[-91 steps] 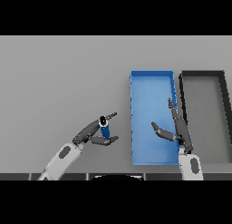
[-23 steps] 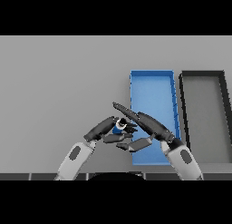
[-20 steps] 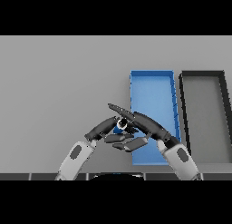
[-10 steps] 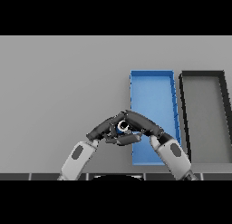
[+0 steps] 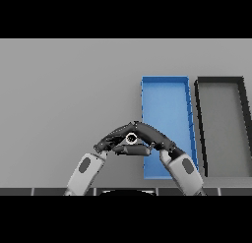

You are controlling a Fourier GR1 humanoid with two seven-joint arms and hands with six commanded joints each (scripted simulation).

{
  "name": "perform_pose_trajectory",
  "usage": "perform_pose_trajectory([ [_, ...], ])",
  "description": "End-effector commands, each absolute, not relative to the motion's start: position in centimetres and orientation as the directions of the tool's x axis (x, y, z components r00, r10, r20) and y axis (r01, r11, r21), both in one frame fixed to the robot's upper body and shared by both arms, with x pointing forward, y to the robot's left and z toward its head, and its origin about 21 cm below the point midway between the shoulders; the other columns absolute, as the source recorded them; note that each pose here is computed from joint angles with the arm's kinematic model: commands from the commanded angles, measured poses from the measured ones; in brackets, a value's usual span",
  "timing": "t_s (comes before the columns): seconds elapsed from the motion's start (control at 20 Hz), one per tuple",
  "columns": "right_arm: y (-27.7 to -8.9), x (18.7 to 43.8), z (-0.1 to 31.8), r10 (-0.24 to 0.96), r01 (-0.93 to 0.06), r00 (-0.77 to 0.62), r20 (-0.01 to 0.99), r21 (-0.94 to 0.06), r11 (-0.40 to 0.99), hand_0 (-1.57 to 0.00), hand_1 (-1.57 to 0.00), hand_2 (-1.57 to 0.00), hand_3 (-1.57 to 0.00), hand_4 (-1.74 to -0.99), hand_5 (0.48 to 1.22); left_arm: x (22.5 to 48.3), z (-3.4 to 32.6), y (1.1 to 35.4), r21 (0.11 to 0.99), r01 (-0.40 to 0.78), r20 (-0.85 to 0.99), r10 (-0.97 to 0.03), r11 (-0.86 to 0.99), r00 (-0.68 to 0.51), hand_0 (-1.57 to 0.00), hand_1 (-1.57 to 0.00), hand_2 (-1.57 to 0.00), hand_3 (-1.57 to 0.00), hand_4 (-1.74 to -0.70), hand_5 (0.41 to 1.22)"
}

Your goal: Pick up the blue pipe and place it into the blue bin.

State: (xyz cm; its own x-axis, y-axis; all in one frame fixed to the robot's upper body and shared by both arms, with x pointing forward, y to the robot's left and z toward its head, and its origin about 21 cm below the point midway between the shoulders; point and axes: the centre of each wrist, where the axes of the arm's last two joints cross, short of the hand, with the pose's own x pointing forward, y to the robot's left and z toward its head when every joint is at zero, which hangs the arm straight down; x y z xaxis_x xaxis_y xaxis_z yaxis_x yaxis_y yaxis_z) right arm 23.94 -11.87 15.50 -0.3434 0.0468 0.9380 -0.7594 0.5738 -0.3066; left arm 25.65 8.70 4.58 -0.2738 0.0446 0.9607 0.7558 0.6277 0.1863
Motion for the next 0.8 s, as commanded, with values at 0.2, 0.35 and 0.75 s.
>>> perform_pose_trajectory([
  [0.2,-11.9,23.6,15.0,0.007,-0.745,-0.364,0.932,-0.295,0.598,-1.56,-1.56,-1.56,-1.56,-1.497,1.206,25.6,4.5,9.2,0.241,0.756,0.956,-0.013,0.609,-0.294,-0.94,-0.88,-0.85,-0.67,-1.41,1.221],
  [0.35,-11.8,23.8,15.2,0.039,-0.740,-0.343,0.939,-0.295,0.605,-1.57,-1.57,-1.57,-1.56,-1.498,1.213,25.9,4.4,9.2,0.265,0.778,0.957,-0.057,0.570,-0.285,-0.48,-0.45,-0.44,-0.34,-1.19,1.148],
  [0.75,-11.6,23.9,15.2,0.012,-0.718,-0.387,0.922,-0.309,0.623,-1.57,-1.57,-1.57,-1.57,-1.499,1.220,25.8,4.1,10.0,0.241,0.771,0.971,-0.145,0.590,-0.193,-0.08,-0.07,-0.07,-0.06,-0.97,0.642],
])
